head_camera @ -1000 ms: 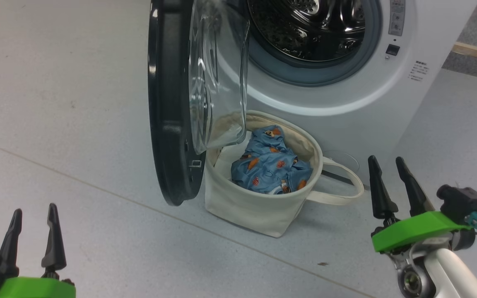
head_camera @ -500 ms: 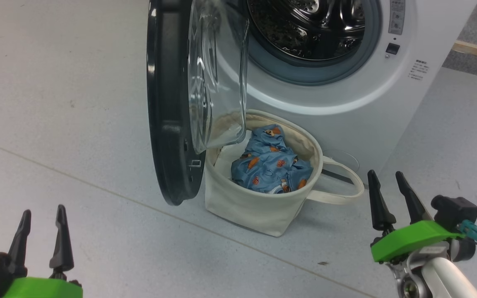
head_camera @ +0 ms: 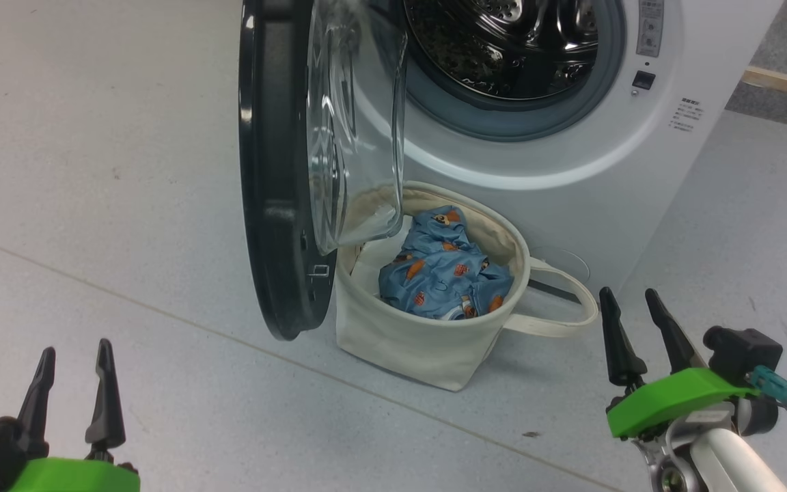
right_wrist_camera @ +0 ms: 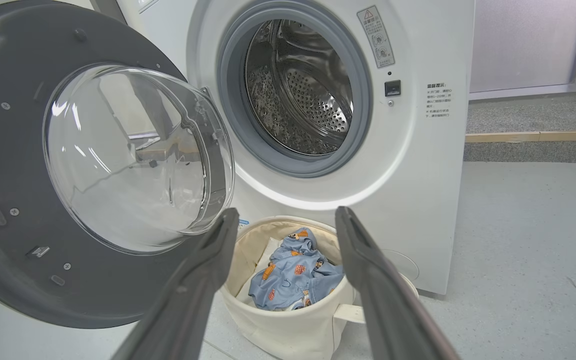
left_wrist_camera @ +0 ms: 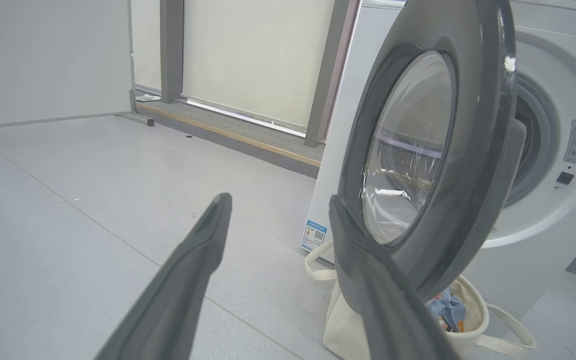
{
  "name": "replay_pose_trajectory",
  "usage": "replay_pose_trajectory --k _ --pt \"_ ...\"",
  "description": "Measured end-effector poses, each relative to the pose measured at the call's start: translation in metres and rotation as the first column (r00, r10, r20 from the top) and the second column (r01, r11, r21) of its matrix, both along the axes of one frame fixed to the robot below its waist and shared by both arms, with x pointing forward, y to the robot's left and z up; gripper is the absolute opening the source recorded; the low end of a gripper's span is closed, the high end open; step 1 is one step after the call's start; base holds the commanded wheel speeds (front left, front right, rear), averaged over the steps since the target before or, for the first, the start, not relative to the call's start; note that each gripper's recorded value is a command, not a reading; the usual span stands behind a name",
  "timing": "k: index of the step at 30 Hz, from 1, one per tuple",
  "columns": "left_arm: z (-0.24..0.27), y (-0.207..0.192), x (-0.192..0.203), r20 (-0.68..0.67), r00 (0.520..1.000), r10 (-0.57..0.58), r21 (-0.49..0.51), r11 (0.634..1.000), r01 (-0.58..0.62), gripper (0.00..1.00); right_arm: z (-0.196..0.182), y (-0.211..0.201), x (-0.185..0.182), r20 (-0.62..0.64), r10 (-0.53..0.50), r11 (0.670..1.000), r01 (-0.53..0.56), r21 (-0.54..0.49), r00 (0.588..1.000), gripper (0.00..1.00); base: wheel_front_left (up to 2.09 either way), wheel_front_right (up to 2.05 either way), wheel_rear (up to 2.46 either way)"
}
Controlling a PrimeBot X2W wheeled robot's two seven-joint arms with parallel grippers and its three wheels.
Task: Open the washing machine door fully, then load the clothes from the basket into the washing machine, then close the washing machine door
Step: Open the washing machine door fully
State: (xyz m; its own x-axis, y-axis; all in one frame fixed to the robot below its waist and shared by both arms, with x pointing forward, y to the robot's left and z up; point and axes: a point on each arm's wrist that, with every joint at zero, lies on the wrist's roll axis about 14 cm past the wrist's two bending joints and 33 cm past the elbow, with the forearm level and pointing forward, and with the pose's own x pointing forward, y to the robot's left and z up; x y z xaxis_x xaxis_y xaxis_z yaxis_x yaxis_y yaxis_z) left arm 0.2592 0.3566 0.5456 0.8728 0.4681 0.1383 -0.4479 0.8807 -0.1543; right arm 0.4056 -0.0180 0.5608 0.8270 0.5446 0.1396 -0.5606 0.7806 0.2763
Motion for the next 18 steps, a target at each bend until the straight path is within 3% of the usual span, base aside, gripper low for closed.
replay_pose_trajectory --k 18 --pt "0.0021 -0.0056 0.008 -0.017 0.999 -0.028 0.037 0.999 0.029 1.0 -0.0045 0.0007 -0.0025 -0.013 0.002 1.0 -0.002 -0.002 1.0 1.0 0.0 0.0 0.0"
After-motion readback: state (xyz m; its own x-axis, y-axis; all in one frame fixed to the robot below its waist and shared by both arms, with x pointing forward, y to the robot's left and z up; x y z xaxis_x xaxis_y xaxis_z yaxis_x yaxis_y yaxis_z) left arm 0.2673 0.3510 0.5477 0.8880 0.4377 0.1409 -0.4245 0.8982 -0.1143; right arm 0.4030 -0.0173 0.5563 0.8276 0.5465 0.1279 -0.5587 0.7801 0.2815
